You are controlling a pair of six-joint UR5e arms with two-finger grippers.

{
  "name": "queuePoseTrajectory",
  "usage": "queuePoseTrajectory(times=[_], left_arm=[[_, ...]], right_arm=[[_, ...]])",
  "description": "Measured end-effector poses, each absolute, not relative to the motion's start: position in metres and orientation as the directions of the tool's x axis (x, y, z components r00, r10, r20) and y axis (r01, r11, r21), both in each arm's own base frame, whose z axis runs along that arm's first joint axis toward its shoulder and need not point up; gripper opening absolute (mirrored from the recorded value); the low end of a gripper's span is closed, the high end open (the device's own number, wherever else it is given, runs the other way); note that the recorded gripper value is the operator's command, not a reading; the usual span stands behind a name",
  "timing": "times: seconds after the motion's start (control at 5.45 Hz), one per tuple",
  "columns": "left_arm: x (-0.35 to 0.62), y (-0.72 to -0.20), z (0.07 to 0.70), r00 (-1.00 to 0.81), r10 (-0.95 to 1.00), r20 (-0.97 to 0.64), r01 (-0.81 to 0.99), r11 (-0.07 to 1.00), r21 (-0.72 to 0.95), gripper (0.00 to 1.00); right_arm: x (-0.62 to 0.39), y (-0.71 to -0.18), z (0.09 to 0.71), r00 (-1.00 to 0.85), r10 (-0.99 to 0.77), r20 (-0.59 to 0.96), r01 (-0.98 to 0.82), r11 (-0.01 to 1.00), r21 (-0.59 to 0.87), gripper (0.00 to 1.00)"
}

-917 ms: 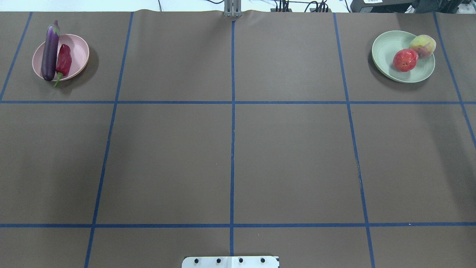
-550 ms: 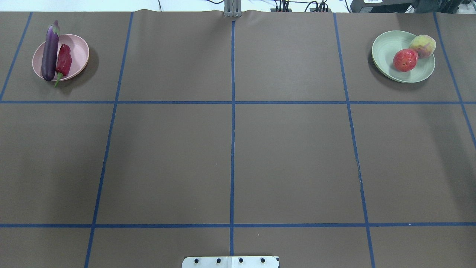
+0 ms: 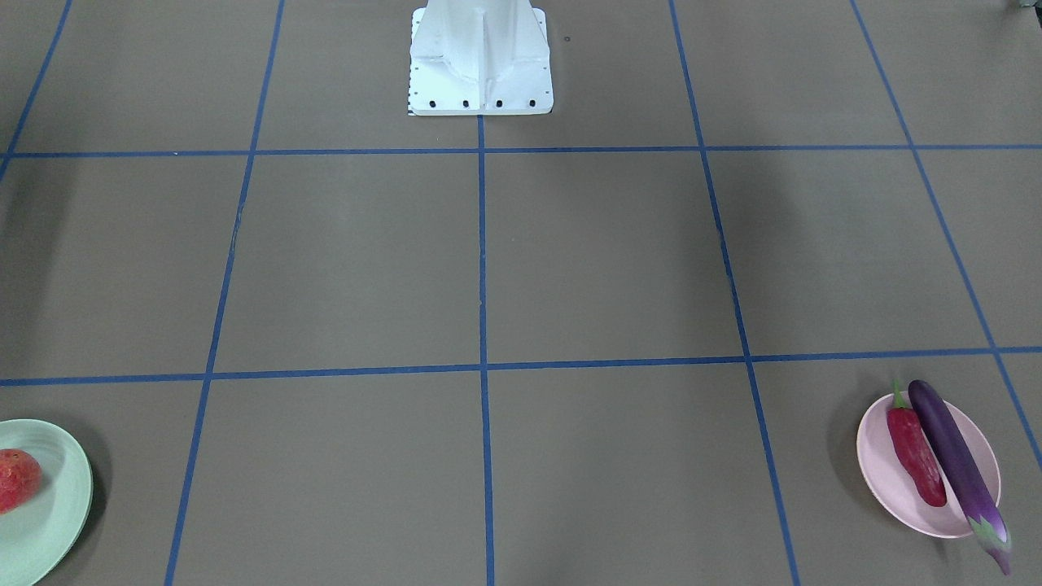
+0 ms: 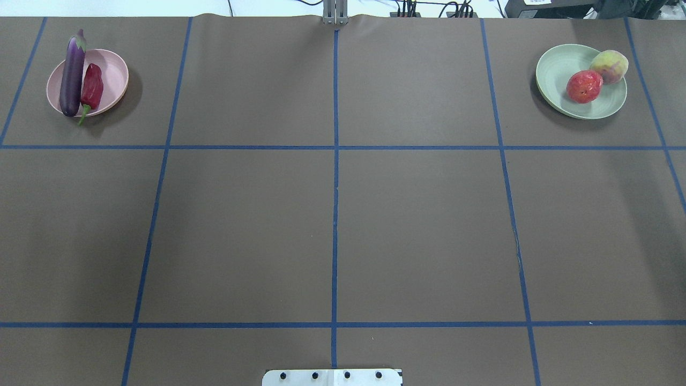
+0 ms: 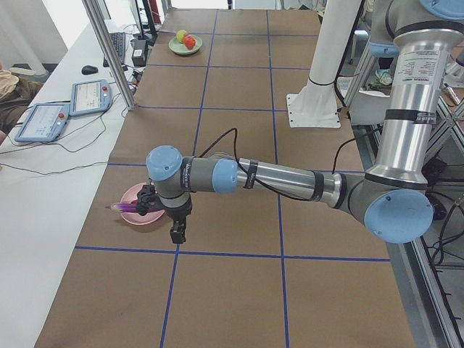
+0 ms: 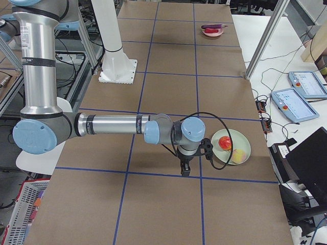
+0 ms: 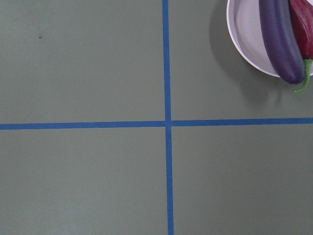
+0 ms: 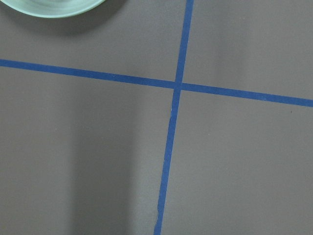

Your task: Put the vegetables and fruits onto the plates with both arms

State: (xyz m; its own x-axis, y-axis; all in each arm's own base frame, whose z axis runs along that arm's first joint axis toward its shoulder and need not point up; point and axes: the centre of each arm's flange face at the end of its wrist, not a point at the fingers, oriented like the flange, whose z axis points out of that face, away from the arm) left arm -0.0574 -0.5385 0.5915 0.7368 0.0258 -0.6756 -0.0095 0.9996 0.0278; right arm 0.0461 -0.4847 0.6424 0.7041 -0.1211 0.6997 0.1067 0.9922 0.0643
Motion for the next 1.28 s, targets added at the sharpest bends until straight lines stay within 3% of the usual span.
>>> queuePoseTrajectory(times=[1.28], left_arm=[[-0.0588,-0.5295,0.5842,0.743,0.033,-0.669,-0.006,0.999,0.043,1.0]], right_arm=[[0.046,-0.4896,0.6373,0.704,-0.125,0.699,0.105,0.992,0.073,1.0]])
